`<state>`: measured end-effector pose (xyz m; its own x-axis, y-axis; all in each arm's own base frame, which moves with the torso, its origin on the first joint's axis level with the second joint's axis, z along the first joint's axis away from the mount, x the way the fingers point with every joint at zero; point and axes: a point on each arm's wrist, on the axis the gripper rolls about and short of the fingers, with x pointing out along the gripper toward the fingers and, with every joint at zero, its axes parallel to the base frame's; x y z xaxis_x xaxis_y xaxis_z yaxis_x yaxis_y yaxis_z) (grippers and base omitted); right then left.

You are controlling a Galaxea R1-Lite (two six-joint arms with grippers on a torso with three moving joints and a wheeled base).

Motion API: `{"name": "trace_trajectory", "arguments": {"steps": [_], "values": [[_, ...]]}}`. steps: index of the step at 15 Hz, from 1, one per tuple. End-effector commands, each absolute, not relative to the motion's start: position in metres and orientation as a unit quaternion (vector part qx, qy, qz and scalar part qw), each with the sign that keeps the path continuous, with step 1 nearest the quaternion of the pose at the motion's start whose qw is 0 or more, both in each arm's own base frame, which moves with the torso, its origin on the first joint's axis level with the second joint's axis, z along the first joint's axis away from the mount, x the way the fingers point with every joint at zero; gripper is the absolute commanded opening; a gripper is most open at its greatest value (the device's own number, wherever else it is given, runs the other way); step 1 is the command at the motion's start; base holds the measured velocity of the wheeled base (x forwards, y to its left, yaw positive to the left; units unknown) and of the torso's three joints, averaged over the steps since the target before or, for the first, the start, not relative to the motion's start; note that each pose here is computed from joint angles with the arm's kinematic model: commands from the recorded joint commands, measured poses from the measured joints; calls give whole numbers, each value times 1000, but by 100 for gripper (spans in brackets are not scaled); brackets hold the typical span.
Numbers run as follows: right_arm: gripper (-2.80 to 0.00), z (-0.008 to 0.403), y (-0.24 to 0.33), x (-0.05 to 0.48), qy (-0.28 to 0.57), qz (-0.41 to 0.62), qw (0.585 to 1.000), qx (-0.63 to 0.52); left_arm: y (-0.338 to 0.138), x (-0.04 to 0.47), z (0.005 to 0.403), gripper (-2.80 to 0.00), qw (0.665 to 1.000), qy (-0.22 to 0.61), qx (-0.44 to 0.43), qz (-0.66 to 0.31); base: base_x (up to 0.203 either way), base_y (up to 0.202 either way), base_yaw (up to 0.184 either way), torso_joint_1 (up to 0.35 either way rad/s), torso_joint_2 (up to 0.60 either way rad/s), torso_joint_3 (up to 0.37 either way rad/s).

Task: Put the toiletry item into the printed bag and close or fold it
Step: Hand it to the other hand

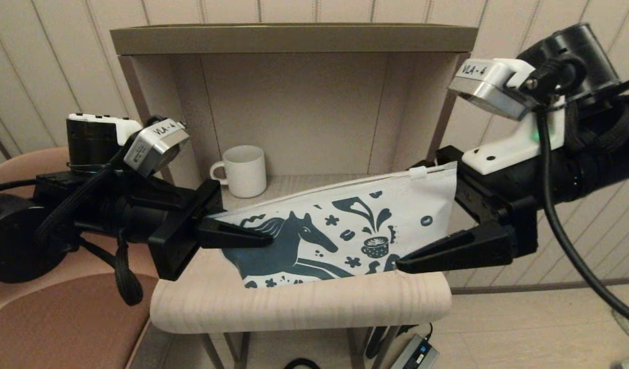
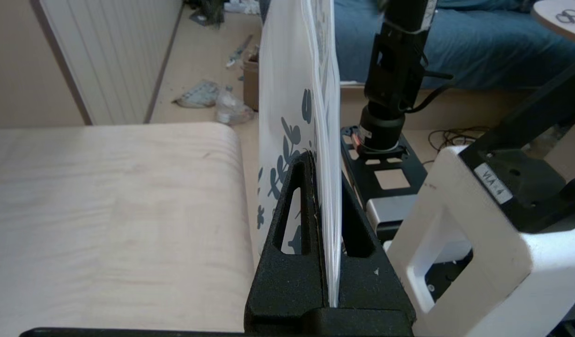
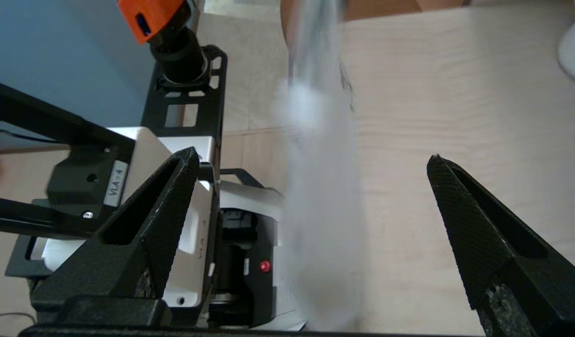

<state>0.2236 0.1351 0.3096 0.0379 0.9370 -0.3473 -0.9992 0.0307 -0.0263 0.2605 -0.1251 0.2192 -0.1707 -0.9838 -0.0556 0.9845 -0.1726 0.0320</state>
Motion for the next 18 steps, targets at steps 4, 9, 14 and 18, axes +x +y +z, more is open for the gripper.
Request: {"name": "trace_trajectory", "arguments": {"steps": [4,9,14,18], "values": [[0,319,138,217,103,687,705,-140,-128,266,219,-280,640,2,33,-767,0,0,0,0,0,0],[0,315,155,224,129,649,728,-182,-127,264,214,-280,641,10,30,-767,0,0,0,0,0,0],[0,329,157,227,134,647,728,-182,-127,263,213,-280,642,8,31,-766,0,0,0,0,0,0],[0,321,157,227,149,649,724,-179,-126,263,214,-280,642,7,32,-766,0,0,0,0,0,0]]}}
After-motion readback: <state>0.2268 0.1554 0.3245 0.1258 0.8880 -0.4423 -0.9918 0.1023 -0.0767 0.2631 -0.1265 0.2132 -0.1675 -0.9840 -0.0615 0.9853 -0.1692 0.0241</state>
